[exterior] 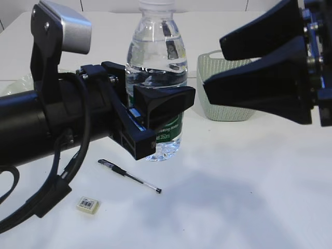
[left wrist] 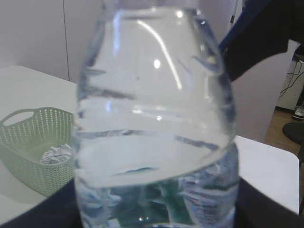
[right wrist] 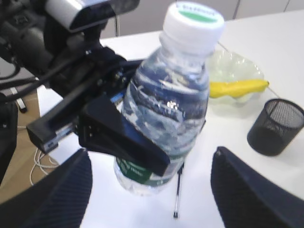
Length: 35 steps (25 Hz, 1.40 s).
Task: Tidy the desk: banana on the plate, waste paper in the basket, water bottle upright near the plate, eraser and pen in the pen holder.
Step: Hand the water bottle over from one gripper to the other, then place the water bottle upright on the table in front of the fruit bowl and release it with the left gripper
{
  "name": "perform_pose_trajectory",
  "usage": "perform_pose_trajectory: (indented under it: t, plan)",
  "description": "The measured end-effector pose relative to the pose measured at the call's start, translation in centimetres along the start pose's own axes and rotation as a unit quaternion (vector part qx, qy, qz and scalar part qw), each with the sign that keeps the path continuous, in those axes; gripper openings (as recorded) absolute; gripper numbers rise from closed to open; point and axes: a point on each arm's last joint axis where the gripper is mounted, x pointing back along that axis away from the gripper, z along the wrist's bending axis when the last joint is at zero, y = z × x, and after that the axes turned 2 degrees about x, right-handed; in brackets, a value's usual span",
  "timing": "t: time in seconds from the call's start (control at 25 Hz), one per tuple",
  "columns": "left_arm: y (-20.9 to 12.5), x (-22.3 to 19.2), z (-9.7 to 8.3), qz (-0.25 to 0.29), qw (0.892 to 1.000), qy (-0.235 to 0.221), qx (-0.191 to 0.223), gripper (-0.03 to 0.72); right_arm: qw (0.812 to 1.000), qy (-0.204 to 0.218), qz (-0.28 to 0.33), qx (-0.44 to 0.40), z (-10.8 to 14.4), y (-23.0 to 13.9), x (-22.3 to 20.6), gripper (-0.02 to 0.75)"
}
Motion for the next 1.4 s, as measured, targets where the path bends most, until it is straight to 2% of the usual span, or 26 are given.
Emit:
perform_pose_trajectory:
  t: [0.16, 0.28, 0.36, 0.52, 0.6, 0.76, 0.92, 1.16, 1.4]
  plan:
    - [0.0, 0.0, 0.0, 0.000, 1.000, 0.000, 0.000, 0.393, 0.996, -0.027, 0.076, -0.044, -0.2, -1.3, 0.4, 0.573]
    - [0.0, 0.0, 0.0, 0.000, 1.000, -0.001, -0.001, 0.393, 0.981, -0.075, 0.153, -0.095, -0.8, -2.8, 0.8, 0.573]
    - [0.0, 0.0, 0.0, 0.001, 1.000, -0.002, -0.002, 0.393, 0.964, -0.119, 0.201, -0.124, -1.4, -3.7, 1.2, 0.573]
    - [0.0, 0.0, 0.0, 0.001, 1.000, -0.002, -0.003, 0.393, 0.916, -0.245, 0.269, -0.169, -3.0, -4.9, 2.8, 0.573]
    - [0.0, 0.0, 0.0, 0.001, 1.000, -0.002, -0.003, 0.393, 0.896, -0.300, 0.271, -0.186, -3.8, -4.5, 3.6, 0.573]
    - [0.0, 0.0, 0.0, 0.002, 1.000, -0.002, -0.004, 0.393, 0.866, -0.376, 0.259, -0.205, -4.8, -3.4, 5.1, 0.573]
    - [-0.2, 0.0, 0.0, 0.010, 1.000, 0.001, -0.004, 0.393, 0.850, -0.395, 0.275, -0.216, -4.9, -3.5, 5.6, 0.573]
    - [-0.2, 0.0, 0.0, 0.011, 1.000, 0.001, -0.004, 0.393, 0.835, -0.404, 0.295, -0.229, -4.9, -4.0, 6.1, 0.573]
    - [-0.2, 0.0, 0.0, 0.011, 1.000, 0.001, -0.004, 0.393, 0.799, -0.450, 0.278, -0.286, -6.6, -5.2, 8.5, 0.573]
